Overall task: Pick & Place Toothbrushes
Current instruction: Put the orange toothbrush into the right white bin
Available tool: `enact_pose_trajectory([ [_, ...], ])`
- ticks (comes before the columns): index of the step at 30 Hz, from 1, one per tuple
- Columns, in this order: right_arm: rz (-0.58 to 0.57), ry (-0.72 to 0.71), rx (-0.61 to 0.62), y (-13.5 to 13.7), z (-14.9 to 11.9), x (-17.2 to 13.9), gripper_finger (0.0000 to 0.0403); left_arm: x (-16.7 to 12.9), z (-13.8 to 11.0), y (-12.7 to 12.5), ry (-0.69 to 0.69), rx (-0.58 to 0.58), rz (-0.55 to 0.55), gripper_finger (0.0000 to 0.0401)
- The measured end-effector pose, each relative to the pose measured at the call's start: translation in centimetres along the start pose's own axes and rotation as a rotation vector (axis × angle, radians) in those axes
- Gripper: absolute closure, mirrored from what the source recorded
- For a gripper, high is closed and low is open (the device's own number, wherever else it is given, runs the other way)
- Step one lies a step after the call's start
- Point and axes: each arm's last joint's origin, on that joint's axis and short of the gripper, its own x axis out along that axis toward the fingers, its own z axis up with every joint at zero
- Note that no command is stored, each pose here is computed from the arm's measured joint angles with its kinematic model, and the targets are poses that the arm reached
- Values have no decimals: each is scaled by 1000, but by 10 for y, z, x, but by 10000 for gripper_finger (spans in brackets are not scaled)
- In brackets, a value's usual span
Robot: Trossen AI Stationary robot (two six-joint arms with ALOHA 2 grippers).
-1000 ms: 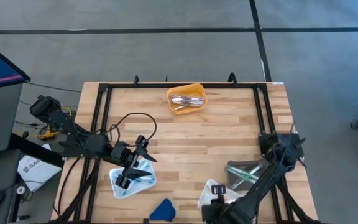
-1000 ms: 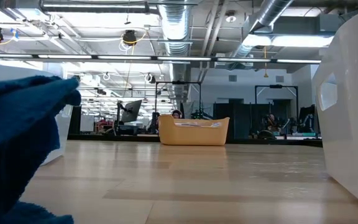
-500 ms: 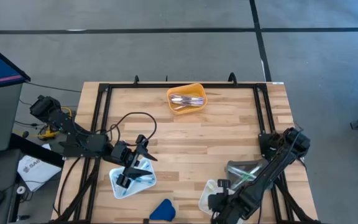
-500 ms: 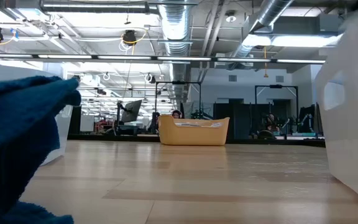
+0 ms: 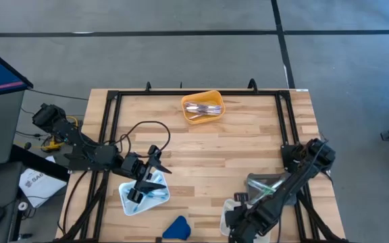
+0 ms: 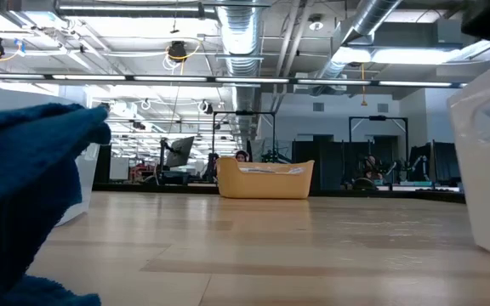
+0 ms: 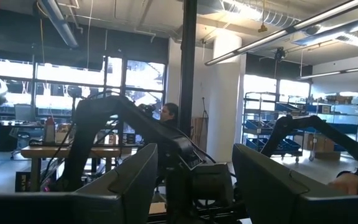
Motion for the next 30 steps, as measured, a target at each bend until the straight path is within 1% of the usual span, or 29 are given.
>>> enact_pose_trajectory([
  [3, -5, 0, 39, -3, 3, 1, 331, 0, 0, 0, 0, -2, 0, 197],
  [8, -8, -2, 49, -6, 5, 1, 309, 0, 0, 0, 0, -2, 0, 197],
  [11, -5, -6, 13, -6, 5, 2, 297, 0, 0, 0, 0, -2, 0, 197],
  [14, -3, -8, -76, -5, 6, 2, 286, 0, 0, 0, 0, -2, 0, 197],
  [16, -1, -11, -114, -5, 6, 2, 280, 0, 0, 0, 0, -2, 0, 197],
  [26, 14, -41, -92, -9, 14, 3, 262, 0, 0, 0, 0, -2, 0, 197],
  [27, 14, -41, -97, -9, 14, 3, 262, 0, 0, 0, 0, -2, 0, 197],
  [30, 15, -40, -166, -9, 14, 3, 270, 0, 0, 0, 0, -2, 0, 197],
])
